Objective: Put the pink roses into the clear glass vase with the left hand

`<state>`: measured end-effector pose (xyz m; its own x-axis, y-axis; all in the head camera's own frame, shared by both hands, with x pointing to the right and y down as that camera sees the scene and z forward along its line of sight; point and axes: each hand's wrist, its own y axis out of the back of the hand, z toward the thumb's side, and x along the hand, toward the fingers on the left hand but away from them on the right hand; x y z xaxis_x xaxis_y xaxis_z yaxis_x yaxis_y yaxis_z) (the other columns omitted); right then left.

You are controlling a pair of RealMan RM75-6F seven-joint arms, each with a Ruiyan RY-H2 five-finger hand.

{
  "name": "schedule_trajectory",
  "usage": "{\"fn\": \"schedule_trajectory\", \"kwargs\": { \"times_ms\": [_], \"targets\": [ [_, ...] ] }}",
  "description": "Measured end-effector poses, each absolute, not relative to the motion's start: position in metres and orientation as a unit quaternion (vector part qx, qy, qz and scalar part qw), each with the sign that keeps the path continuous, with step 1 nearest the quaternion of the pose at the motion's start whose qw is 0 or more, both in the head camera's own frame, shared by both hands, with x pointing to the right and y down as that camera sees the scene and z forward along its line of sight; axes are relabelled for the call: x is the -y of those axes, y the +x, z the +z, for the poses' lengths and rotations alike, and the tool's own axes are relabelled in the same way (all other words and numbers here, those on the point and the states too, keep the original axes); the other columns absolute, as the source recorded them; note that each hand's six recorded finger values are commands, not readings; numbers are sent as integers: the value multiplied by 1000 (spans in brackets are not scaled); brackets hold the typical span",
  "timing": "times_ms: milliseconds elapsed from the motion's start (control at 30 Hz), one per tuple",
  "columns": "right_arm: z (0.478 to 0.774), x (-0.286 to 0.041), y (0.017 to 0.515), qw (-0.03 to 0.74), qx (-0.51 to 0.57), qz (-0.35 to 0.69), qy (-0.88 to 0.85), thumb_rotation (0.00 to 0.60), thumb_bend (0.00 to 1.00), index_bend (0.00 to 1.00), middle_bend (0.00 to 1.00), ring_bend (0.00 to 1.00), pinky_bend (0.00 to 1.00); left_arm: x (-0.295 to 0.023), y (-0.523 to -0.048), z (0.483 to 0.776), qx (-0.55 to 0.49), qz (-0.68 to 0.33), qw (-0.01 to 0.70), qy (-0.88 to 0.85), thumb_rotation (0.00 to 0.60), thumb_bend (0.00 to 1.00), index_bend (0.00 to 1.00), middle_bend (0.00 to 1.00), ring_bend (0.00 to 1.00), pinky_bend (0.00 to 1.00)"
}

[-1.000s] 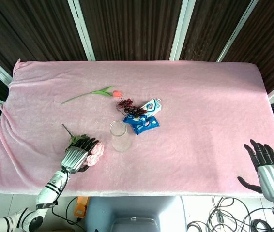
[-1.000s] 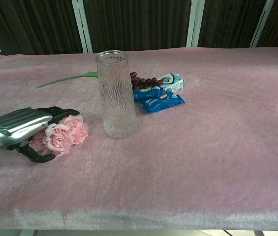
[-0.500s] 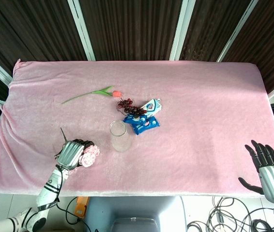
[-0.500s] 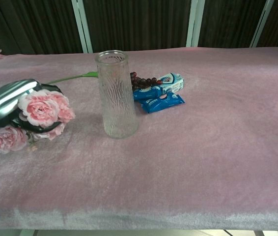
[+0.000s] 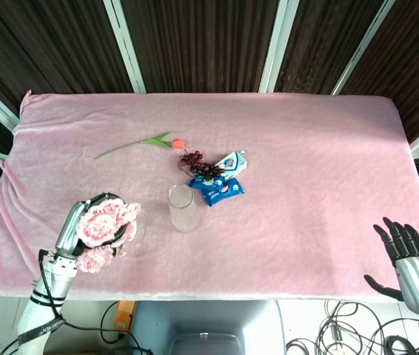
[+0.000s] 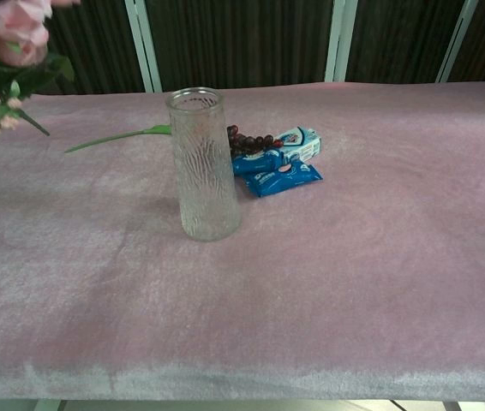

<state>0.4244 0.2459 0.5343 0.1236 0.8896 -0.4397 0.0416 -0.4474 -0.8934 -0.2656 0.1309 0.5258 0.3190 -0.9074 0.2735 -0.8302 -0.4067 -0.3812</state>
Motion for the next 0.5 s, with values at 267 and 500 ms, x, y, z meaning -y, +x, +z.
{"fn": "schedule_trajectory", "kwargs": {
  "times_ms": [267, 500],
  "targets": [
    [535, -246, 426, 380, 359, 556, -646, 600, 285, 0, 0, 0, 0, -82, -243, 480, -560, -172, -87, -806, 600, 453, 838, 817, 642, 797],
    [537, -245, 428, 374, 355, 559, -649, 600, 286, 0, 0, 0, 0, -47, -203, 468, -554, -157, -189, -795, 600, 448, 840, 822, 641, 798]
  ]
}}
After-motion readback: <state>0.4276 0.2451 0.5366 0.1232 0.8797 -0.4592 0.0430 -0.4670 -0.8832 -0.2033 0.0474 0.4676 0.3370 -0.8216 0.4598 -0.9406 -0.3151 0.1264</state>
